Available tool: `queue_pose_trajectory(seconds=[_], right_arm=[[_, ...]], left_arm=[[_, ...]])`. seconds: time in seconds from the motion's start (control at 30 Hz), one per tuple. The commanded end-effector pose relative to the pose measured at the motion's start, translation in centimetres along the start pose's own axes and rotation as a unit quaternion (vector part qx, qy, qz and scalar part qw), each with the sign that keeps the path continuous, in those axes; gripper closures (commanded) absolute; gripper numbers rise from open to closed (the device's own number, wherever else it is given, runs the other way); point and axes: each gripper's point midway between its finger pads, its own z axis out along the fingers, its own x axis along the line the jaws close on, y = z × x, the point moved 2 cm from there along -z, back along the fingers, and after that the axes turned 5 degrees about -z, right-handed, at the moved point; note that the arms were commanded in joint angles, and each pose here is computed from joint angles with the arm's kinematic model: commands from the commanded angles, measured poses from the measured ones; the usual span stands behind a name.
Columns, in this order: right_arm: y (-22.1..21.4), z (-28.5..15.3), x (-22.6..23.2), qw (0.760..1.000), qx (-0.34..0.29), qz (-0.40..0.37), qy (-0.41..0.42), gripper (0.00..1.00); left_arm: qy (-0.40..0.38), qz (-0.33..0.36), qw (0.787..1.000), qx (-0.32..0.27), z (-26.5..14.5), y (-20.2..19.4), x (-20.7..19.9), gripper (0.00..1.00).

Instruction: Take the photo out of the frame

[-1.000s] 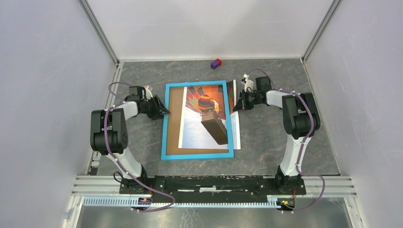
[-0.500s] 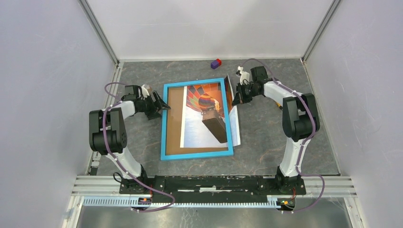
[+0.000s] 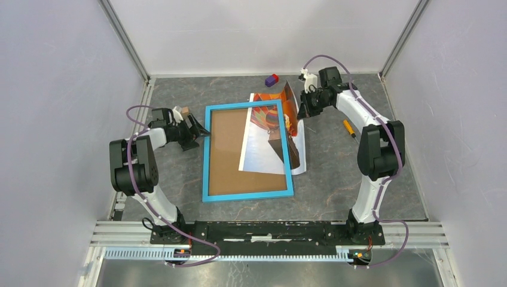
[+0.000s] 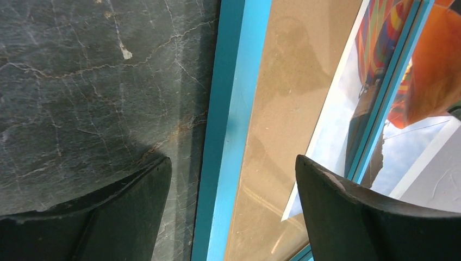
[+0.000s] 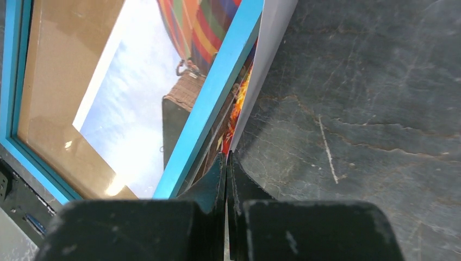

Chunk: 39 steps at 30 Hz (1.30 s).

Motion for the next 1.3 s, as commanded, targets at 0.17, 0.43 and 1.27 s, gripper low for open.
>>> queue_pose_trajectory(seconds=[0.17,0.43,1.27], right_arm=[[5.7,-7.2,-0.4,0.991,-0.08,-0.086,-0.065,1.0],[8.3,-14.3,-0.9,0.967,-0.14,-0.16,-0.138,1.0],[10.7,-23.6,20.1,0.863,-0.352,-0.344,0.116,1.0]], left_arm=[[0.029,-0.019,0.999,-0.001,-0.5,-0.7,1.7,0.0],[0.057,0.017,0.998,-0.013,-2.7,0.0,1.6,0.0],[0.127,0.152,0.977,-0.076,-9.5,1.9,0.3,0.0]])
